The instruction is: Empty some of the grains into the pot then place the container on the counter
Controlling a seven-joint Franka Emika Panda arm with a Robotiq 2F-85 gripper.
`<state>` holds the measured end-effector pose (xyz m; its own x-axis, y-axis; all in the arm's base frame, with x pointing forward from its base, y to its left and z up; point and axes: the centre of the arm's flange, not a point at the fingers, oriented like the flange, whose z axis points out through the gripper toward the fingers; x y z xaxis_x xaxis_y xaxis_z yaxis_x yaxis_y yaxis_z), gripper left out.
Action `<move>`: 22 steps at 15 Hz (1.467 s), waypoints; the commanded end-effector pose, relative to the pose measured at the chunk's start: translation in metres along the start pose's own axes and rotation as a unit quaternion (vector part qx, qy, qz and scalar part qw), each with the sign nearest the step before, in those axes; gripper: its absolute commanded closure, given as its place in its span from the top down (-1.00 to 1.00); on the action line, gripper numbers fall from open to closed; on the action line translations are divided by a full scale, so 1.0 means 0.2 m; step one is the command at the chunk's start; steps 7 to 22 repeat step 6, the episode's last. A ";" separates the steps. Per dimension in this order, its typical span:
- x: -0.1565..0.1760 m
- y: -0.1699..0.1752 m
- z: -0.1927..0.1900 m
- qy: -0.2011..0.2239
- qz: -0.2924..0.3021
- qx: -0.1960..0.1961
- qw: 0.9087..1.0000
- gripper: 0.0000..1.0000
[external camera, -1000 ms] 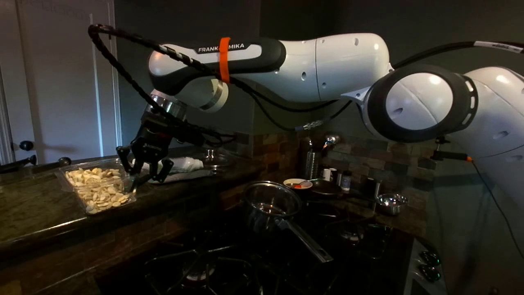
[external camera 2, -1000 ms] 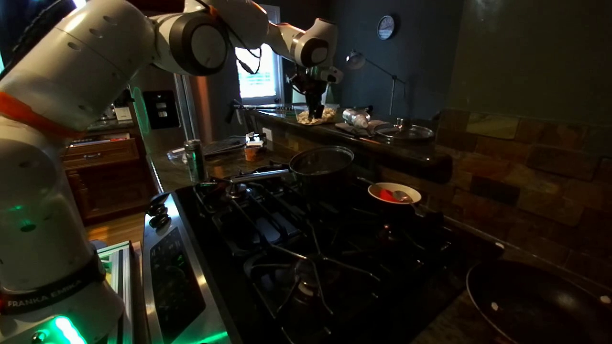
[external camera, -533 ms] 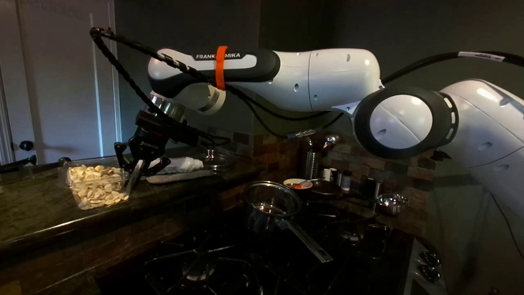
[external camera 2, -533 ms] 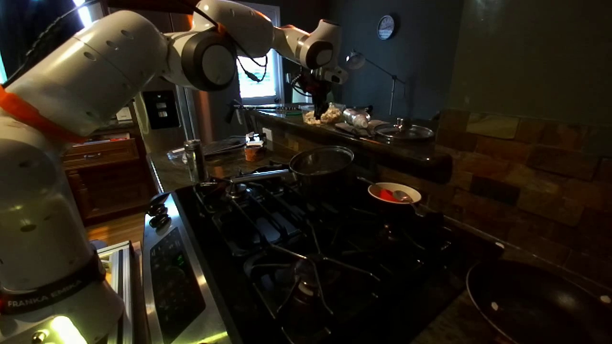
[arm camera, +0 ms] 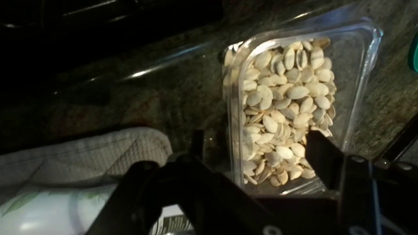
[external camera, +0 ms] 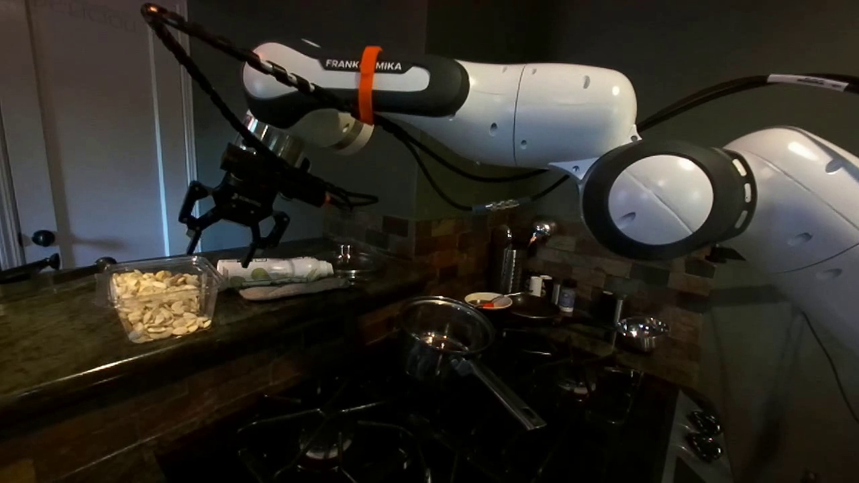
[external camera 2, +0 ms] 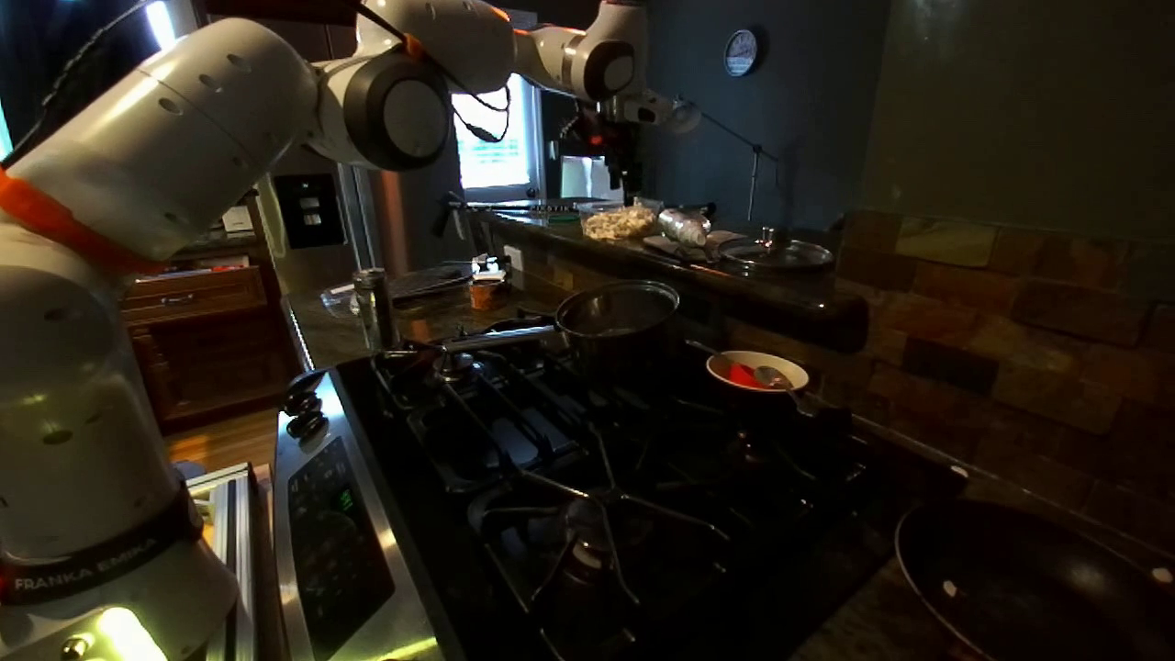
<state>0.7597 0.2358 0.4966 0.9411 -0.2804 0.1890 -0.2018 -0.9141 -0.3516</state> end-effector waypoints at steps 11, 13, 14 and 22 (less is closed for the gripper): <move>0.04 0.10 -0.51 0.034 -0.144 -0.055 0.987 1.00; 0.04 0.10 -0.51 0.034 -0.144 -0.055 0.987 1.00; 0.04 0.10 -0.51 0.034 -0.144 -0.055 0.987 1.00; 0.04 0.10 -0.51 0.034 -0.144 -0.055 0.987 1.00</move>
